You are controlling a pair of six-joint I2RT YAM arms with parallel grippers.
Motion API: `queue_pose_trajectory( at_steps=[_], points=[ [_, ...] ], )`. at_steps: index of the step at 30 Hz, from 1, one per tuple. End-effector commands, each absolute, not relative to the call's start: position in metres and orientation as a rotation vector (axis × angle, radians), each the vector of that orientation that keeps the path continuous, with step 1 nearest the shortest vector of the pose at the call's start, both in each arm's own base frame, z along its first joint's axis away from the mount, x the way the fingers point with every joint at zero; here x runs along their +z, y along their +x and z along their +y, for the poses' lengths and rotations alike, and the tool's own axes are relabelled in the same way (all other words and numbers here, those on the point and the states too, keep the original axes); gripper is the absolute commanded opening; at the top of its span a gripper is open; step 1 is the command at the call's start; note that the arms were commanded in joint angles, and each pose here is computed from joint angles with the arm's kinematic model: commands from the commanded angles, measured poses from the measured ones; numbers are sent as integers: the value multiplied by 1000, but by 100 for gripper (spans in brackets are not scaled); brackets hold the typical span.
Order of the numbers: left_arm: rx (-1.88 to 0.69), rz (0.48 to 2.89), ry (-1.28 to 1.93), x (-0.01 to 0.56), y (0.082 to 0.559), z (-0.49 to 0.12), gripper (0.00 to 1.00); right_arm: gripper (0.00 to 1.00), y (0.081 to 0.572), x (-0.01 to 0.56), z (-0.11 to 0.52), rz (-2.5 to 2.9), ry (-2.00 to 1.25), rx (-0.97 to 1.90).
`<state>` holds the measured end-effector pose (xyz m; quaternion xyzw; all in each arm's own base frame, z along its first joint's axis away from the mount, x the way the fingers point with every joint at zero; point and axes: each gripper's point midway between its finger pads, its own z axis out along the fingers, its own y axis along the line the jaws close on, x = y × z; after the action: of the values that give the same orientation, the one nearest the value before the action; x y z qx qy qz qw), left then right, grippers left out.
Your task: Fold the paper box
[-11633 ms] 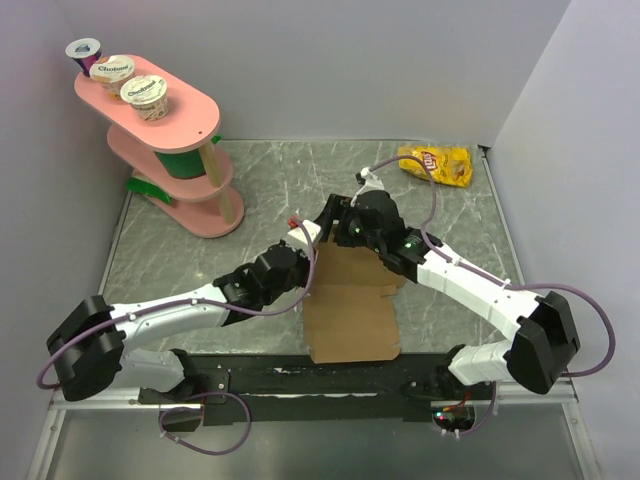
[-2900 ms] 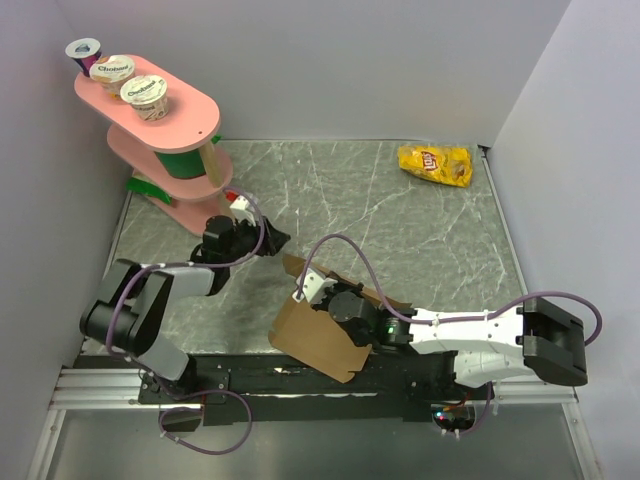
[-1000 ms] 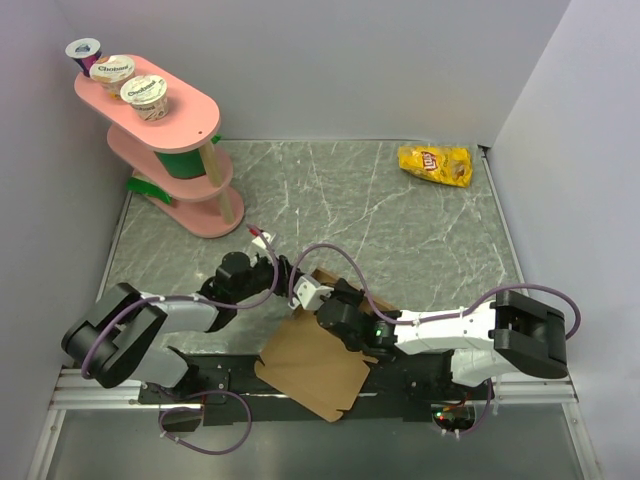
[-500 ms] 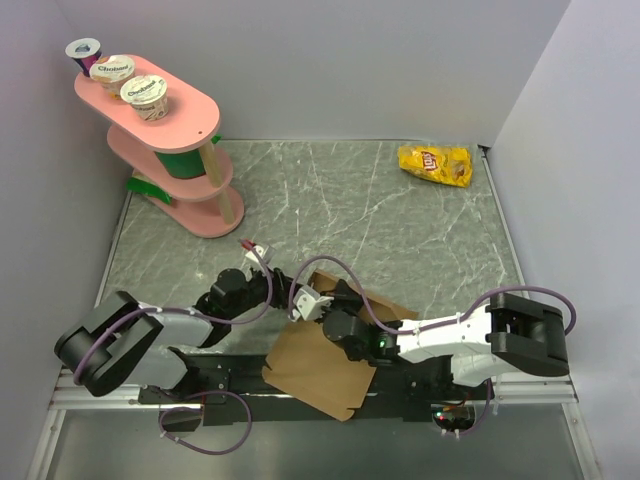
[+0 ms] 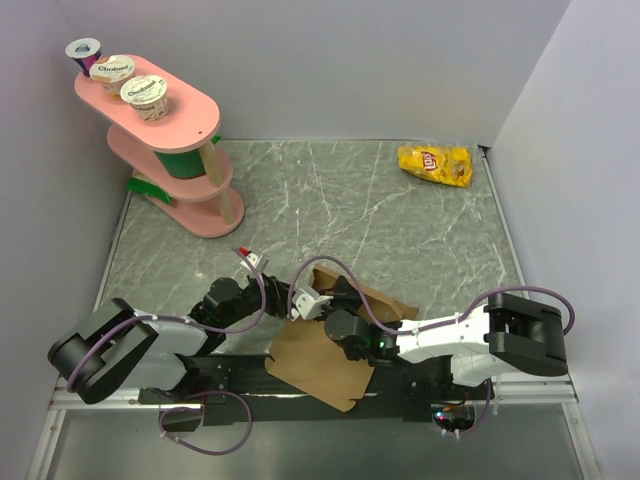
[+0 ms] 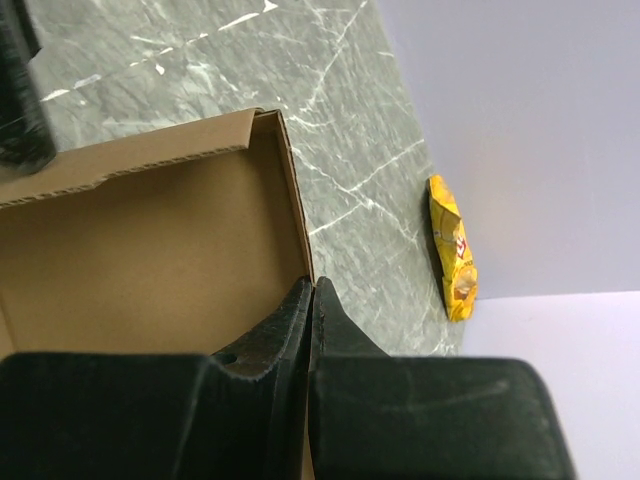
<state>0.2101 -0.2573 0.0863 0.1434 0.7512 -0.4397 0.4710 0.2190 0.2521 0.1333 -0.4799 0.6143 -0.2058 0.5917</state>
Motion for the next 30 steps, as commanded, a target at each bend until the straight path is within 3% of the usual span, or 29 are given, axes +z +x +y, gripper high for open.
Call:
queue_pose_trajectory(
  at_steps=[1,12,16,30],
  points=[
    [-1195,1725,410,114,195,-269,65,0,221,150,259,1449,-1002,-409],
    [-1142,1727,417,108,212,-276,65,0,218,149,262,1467,-1000,-376],
    [-1130,1717,416,109,218,-279,54,0,218,148,261,1472,-1005,-381],
    [-1030,1734,365,98,239,-278,50,0,216,148,261,1490,-994,-345]
  ],
)
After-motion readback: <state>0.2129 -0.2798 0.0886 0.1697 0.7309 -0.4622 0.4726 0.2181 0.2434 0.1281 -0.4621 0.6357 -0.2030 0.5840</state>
